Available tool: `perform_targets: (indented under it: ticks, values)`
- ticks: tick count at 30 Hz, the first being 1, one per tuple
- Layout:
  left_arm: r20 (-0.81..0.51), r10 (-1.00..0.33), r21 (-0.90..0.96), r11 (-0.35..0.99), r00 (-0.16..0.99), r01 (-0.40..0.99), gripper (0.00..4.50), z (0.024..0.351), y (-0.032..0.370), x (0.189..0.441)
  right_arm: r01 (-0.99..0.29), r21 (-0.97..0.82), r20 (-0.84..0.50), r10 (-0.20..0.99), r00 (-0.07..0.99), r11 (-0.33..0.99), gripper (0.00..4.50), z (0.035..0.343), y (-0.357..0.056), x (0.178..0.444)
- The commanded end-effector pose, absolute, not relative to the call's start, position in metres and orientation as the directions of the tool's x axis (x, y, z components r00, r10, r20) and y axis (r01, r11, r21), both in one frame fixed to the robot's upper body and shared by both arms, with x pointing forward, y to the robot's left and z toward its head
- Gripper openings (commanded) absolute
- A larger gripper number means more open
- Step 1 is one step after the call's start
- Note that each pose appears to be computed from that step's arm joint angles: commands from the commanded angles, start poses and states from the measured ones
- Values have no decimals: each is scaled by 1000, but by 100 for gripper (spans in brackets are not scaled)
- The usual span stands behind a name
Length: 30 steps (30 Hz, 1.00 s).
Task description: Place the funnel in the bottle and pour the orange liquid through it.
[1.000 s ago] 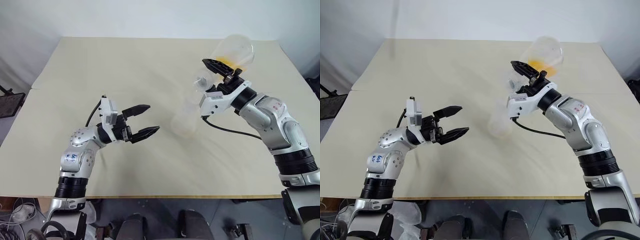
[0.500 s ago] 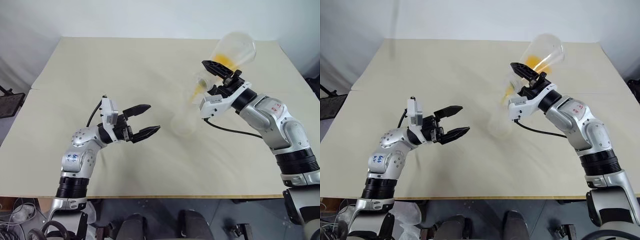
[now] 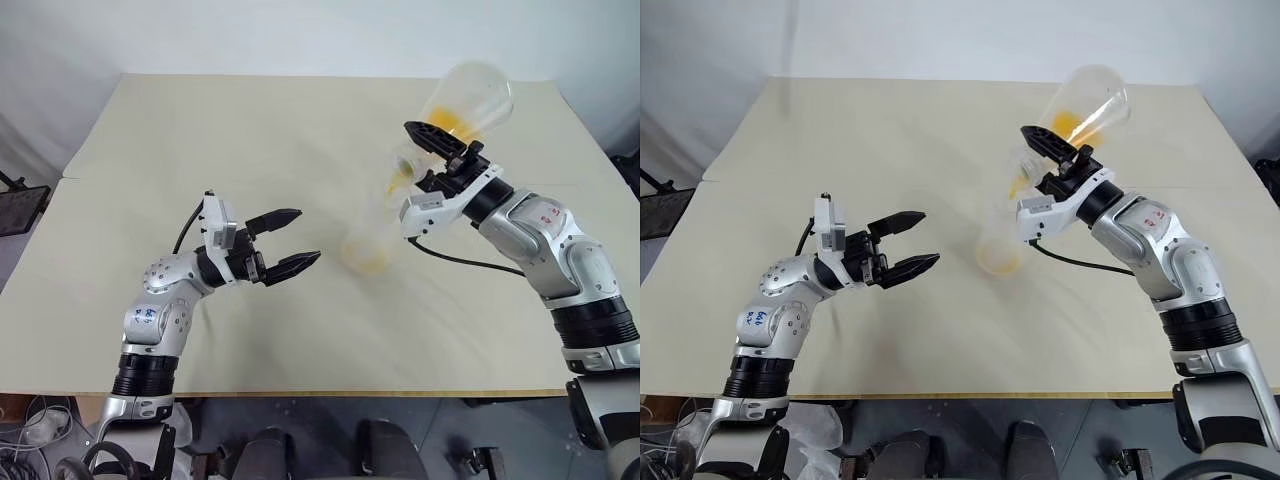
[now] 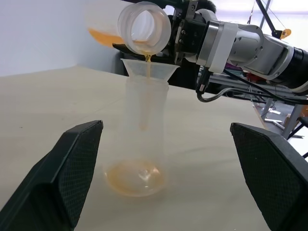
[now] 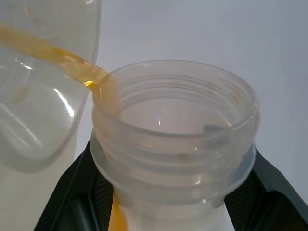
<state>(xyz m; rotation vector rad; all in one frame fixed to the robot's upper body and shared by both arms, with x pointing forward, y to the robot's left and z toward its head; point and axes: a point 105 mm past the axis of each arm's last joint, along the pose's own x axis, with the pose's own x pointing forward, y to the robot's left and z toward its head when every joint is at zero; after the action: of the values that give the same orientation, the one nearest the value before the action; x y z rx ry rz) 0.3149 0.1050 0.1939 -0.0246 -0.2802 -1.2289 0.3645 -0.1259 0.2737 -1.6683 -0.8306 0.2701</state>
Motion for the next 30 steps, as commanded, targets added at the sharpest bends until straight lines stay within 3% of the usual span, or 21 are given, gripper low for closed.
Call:
perform_targets:
  ticks: [1,30]
  values:
    - [260,-926,193,327,273,925,450,211,101,311,452,-891,312,660,684,-47,250,294,-124,357]
    - [267,-922,188,334,279,924,450,209,101,310,484,-872,317,673,669,-71,250,292,-124,357]
